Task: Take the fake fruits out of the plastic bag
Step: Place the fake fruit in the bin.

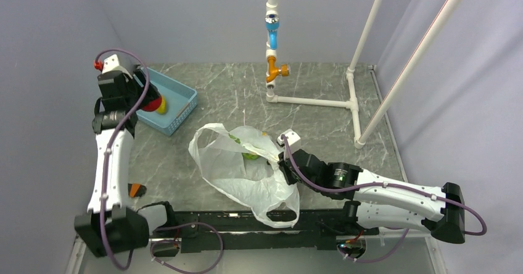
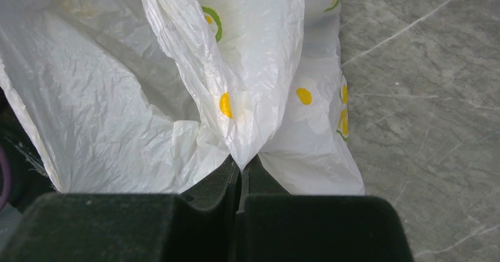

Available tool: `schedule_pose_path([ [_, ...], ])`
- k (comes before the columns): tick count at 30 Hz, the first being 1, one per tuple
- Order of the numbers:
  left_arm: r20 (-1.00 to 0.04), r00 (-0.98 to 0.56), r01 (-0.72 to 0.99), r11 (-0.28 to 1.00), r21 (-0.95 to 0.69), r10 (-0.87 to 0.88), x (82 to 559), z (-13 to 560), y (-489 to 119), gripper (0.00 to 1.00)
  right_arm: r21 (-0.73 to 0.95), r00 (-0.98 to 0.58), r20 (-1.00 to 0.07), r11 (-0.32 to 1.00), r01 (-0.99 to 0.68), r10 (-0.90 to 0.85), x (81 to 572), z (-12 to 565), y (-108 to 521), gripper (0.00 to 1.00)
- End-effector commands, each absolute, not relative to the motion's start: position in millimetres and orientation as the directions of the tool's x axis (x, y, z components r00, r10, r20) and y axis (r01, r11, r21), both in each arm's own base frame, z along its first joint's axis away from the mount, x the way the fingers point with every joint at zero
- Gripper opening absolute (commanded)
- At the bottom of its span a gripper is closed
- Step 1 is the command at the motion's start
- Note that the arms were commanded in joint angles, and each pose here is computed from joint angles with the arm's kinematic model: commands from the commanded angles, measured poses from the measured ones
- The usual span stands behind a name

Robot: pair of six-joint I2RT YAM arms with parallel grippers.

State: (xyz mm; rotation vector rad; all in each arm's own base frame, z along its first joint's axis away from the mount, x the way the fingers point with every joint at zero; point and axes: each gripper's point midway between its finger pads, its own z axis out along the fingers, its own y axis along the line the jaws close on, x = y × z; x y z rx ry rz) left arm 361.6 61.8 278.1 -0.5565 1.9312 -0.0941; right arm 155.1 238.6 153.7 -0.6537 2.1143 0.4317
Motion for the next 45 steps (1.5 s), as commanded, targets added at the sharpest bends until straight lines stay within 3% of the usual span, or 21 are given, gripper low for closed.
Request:
schedule_pose_path([
  [1,-0.802,-0.399,-0.191,0.895,-0.402,-0.445,399.2,255.9,60.4,0.21,0.085,-0.459,-0.849,0.789,-0.608,-0.262,159.2,178.9,250.3,0.0],
  [5,-0.78,-0.403,-0.111,0.872,-0.477,-0.478,421.6,233.4,59.9,0.34,0.087,-0.457,-0.852,0.792,-0.605,-0.255,161.1,185.1,252.8,0.0],
  [17,-0.68,-0.534,-0.222,0.859,-0.461,-0.502,434.2,167.6,77.2,0.5,0.069,-0.466,-0.839,0.794,-0.604,-0.281,163.1,176.1,257.7,0.0],
  [24,-0.645,-0.573,-0.24,0.856,-0.458,-0.506,434.9,151.4,78.0,0.74,0.085,-0.47,-0.839,0.788,-0.609,-0.273,161.3,177.3,258.9,0.0],
  [26,-0.644,-0.576,-0.237,0.857,-0.457,-0.503,434.4,152.6,77.7,0.77,0.086,-0.47,-0.84,0.788,-0.609,-0.271,160.3,176.7,257.3,0.0],
  [27,-0.647,-0.575,-0.235,0.859,-0.455,-0.5,433.8,153.2,77.7,0.89,0.088,-0.47,-0.84,0.788,-0.609,-0.269,160.0,176.6,256.8,0.0],
  [29,-0.654,-0.571,-0.244,0.863,-0.442,-0.496,432.2,153.2,80.1,0.97,0.091,-0.469,-0.843,0.79,-0.606,-0.263,159.8,177.5,255.2,0.0],
  [38,-0.69,-0.554,-0.239,0.883,-0.405,-0.466,425.2,166.4,80.1,0.97,0.1,-0.467,-0.848,0.791,-0.604,-0.25,158.8,180.0,251.9,0.0],
  [45,-0.77,-0.489,-0.155,0.909,-0.387,-0.411,403.1,212.5,54.7,0.93,0.098,-0.448,-0.859,0.78,-0.619,-0.248,161.1,187.3,259.5,0.0],
])
